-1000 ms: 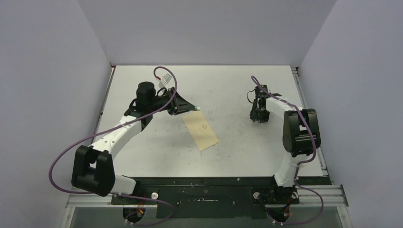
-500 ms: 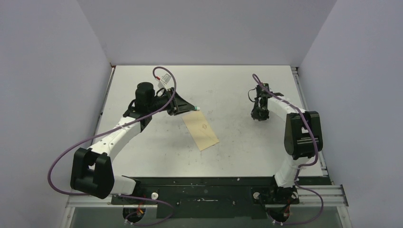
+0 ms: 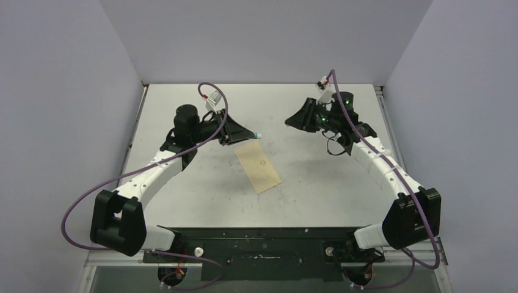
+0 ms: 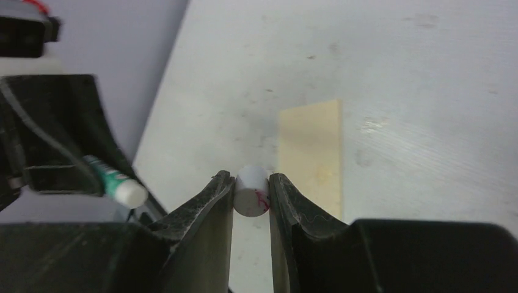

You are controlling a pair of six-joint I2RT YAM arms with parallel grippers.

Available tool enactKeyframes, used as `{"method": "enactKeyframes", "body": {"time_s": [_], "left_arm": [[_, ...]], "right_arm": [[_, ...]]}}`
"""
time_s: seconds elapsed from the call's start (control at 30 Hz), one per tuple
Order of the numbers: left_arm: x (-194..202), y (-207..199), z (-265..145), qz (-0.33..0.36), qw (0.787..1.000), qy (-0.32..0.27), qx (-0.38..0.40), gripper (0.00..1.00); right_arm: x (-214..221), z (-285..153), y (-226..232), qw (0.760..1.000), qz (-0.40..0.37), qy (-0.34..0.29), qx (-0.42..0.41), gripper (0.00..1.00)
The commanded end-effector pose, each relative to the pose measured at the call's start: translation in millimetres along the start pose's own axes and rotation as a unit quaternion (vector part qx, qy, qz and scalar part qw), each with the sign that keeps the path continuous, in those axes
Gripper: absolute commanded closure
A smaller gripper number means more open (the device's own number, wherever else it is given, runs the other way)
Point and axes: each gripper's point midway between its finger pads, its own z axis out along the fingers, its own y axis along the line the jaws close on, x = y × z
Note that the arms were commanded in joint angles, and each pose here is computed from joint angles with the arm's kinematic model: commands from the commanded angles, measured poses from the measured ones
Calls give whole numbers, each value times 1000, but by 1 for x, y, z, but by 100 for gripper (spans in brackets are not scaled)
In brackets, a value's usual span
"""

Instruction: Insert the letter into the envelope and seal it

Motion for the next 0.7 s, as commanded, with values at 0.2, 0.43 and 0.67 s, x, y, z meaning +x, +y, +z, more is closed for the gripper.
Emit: {"method": "enactKeyframes", "body": {"time_s": [0.2,0.43,0.67], "left_arm": [[-4,-44,4,37,997,2,72,100],[-6,-38,4,41,997,-12,58,100],[-6,-33,3,47,998,-14,43,100]], "right_arm": [[8,-8,134,972,-1,13,-236,95],[16,-9,141,970,-10,31,-239,95],[21,-13,143,970,-18,46,-240,95]]}}
